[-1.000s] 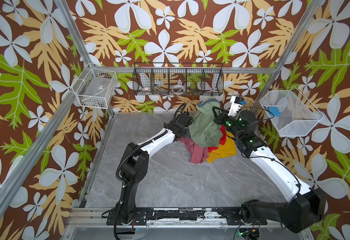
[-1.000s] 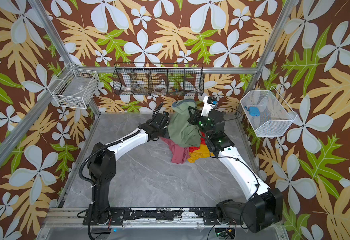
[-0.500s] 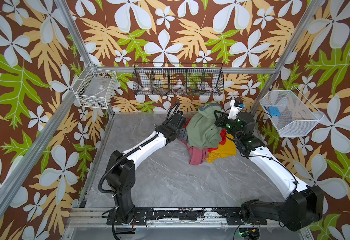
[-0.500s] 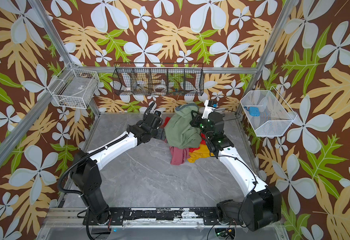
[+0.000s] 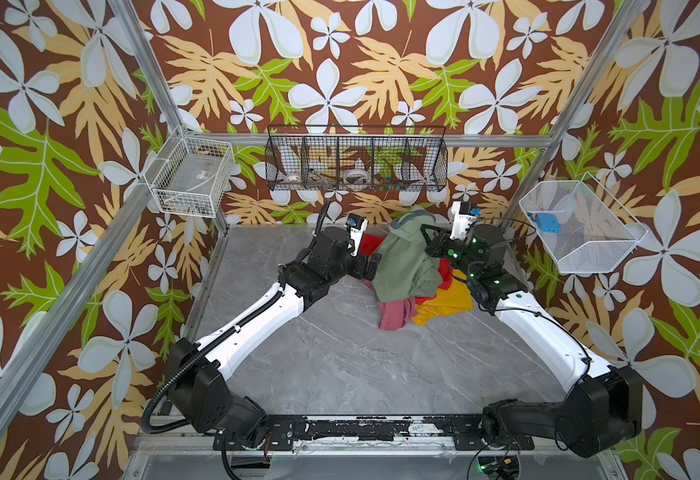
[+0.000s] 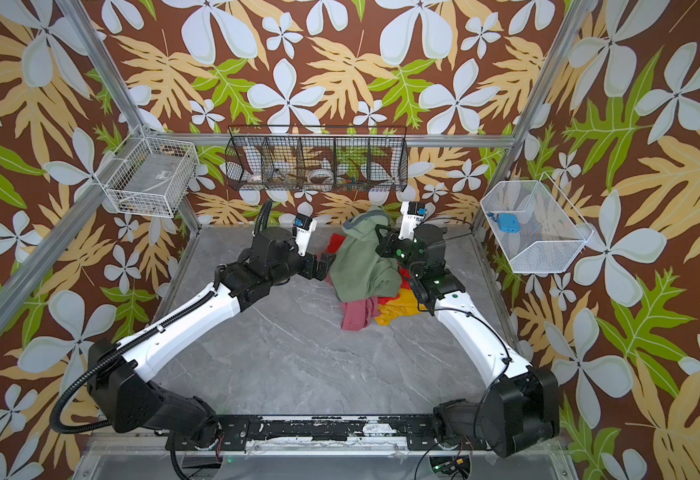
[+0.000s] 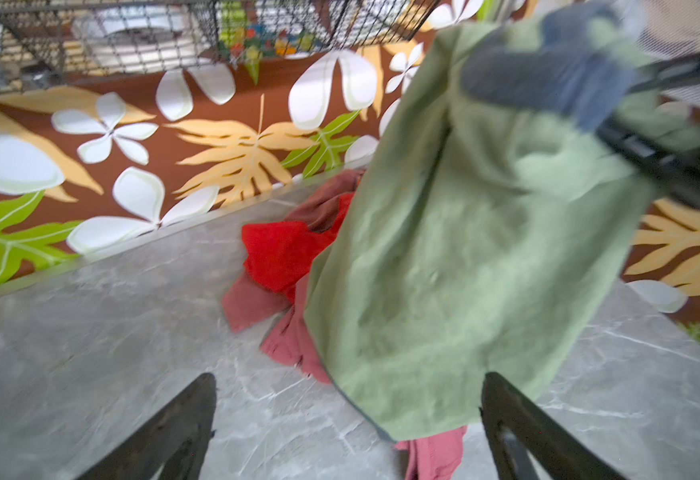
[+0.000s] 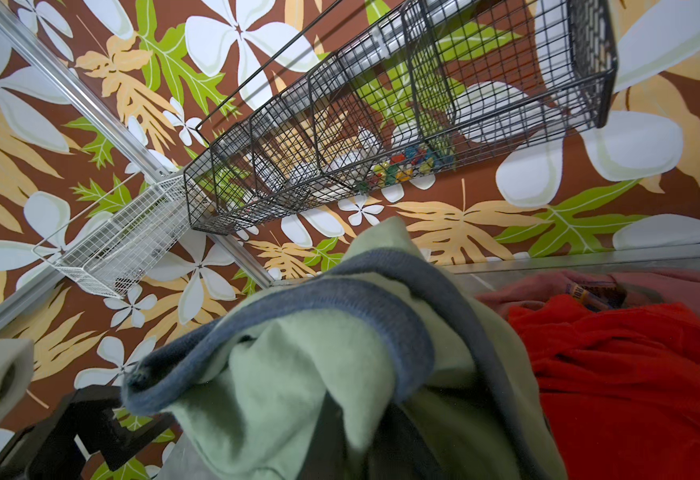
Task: Pick out a specific cloth from the pile
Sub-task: 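Grasp the green shirt's collar with the left gripper near the right gripper, then pull the green shirt away with the left gripper while the right gripper releases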
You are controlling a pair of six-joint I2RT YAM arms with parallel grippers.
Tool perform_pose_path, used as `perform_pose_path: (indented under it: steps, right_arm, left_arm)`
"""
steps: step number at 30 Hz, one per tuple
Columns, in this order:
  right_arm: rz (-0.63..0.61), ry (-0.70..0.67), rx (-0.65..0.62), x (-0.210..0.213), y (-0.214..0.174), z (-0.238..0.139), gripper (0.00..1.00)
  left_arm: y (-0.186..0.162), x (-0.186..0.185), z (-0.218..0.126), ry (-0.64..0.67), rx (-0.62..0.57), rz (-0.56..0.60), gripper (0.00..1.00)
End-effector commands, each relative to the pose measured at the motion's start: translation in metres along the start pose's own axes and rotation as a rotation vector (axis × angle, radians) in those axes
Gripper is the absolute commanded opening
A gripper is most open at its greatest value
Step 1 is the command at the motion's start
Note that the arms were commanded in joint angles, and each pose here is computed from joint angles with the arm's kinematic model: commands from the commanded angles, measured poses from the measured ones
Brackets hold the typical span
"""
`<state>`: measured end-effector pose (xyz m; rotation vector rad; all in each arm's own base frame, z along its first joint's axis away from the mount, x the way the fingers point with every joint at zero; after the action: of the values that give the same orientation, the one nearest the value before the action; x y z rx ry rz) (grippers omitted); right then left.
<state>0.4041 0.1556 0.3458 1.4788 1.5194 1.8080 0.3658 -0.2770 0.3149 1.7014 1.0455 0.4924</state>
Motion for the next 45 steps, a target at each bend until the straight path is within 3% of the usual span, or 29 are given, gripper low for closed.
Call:
perform_pose_path:
  steps: [1,3,7,16,22,29,34,37,39,41,42,45]
  right_arm:
    - [-0.020,0.085,-0.014,0.016,0.005,0.001,0.00]
    - [-0.005,0.093,-0.010,0.016,0.003,0.000,0.00]
    - [0.021,0.138,0.002,0.023,0.003,0.000,0.00]
    - [0.059,0.168,0.043,0.028,-0.004,-0.003,0.00]
    - [0.088,0.177,0.085,0.026,-0.015,-0.003,0.00]
    - [0.085,0.215,0.103,0.033,-0.012,-0.007,0.00]
    - [0.089,0.223,0.133,0.033,-0.017,-0.005,0.00]
    - [0.061,0.203,0.125,0.032,-0.015,-0.009,0.13]
    - [0.029,0.176,0.116,0.030,-0.012,-0.013,0.40]
    - [-0.001,0.141,0.087,0.027,-0.008,-0.017,0.45]
    - [-0.007,0.130,0.077,0.025,-0.007,-0.019,0.50]
    - [-0.016,0.087,0.059,0.019,-0.006,-0.024,0.77]
  left_arm:
    - [0.022,-0.032,0.005,-0.189,-0.089,0.032,1.00]
    - [0.019,-0.047,0.018,-0.248,-0.061,0.055,1.00]
    - [0.007,-0.067,0.044,-0.224,0.009,0.113,1.00]
    - [0.032,-0.063,0.060,-0.160,-0.121,0.039,1.00]
    - [0.045,-0.076,0.066,-0.232,-0.152,0.039,0.97]
    - [0.044,-0.077,0.069,-0.237,-0.141,0.068,0.79]
    - [0.059,-0.066,0.059,-0.156,-0.186,0.064,0.40]
    - [0.070,-0.057,0.043,-0.097,-0.224,0.078,0.24]
    - [0.076,-0.054,0.032,-0.079,-0.243,0.090,0.14]
    - [0.083,-0.051,0.020,-0.063,-0.264,0.090,0.00]
    - [0.085,-0.050,0.015,-0.057,-0.272,0.086,0.00]
    - [0.096,-0.045,-0.002,-0.032,-0.310,0.069,0.00]
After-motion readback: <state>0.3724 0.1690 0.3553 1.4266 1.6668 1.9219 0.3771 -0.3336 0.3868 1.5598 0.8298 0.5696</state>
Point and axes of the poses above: each gripper's point midway between its finger pads, its own z axis out along the fingers, its own x axis along the line the jaws close on, y = z × x, the point moved 2 cm from there along -z, back along the fingers, and after that the axes turned 2 degrees about -z, right-handed, at the moved point
